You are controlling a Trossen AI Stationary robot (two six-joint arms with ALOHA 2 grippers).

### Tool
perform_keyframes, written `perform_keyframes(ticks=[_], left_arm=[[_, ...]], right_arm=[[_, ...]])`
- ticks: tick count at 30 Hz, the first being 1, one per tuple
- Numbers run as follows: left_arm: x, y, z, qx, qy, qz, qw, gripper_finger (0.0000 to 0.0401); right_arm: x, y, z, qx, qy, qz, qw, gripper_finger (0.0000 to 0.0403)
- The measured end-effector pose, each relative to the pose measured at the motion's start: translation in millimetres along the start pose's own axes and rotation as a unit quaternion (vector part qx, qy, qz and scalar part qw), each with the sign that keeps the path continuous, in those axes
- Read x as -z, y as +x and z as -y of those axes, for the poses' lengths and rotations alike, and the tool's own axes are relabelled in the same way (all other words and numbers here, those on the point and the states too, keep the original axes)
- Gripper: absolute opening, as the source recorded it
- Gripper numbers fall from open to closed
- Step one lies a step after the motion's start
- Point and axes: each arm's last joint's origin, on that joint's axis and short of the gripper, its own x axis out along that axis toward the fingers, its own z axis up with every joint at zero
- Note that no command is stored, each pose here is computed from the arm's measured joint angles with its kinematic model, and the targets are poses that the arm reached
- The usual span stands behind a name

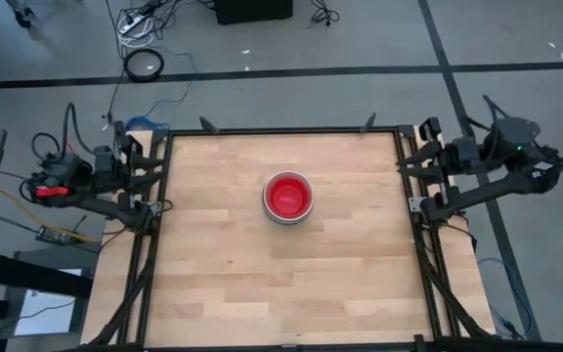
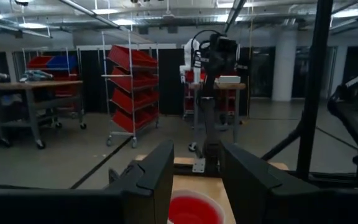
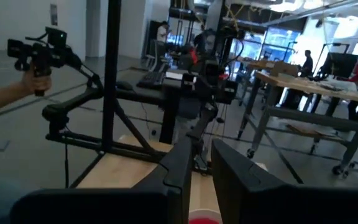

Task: Nest bowls inside each other
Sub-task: Return to Home Position

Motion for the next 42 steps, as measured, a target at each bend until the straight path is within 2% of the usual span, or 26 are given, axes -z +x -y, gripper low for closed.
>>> perform_keyframes(ticks=[5, 11, 19, 23, 26, 31, 36, 42], left_arm=[[26.1, -5.7, -1.0, 0.000, -0.011, 0.001, 1.000, 0.0136], [53.6, -6.7, 0.0, -0.001, -0.018, 0.009, 1.000, 0.0136], [96.1, 9.3, 9.0, -0.001, -0.004, 0.008, 1.000, 0.0136], [112.0, 16.0, 12.4, -0.008, 0.003, 0.026, 1.000, 0.0136], [122.6, 18.7, 14.1, -0.009, 0.003, 0.021, 1.000, 0.0136], [130.0, 20.2, 15.1, -0.009, 0.004, 0.013, 1.000, 0.0136], [129.3, 20.4, 12.9, -0.033, 0.017, 0.015, 0.999, 0.0136], [134.4, 21.0, 10.6, -0.049, 0.031, -0.009, 0.998, 0.0136]], right_arm=[[36.4, -15.8, -4.3, 0.027, 0.012, 0.032, 0.999, 0.0051], [78.9, -31.8, -10.9, 0.034, 0.016, 0.066, 0.997, 0.0051], [144.6, -8.8, -22.2, 0.064, 0.029, 0.053, 0.996, 0.0051], [165.8, 1.6, -25.2, 0.072, 0.032, 0.067, 0.995, 0.0051], [177.8, 5.8, -25.4, 0.072, 0.045, 0.065, 0.994, 0.0051], [182.0, 9.9, -22.7, 0.031, 0.047, 0.068, 0.996, 0.0051], [183.3, 17.2, -12.7, 0.052, 0.040, 0.065, 0.996, 0.0051], [190.3, 25.4, -4.2, 0.038, 0.041, 0.038, 0.998, 0.0051]])
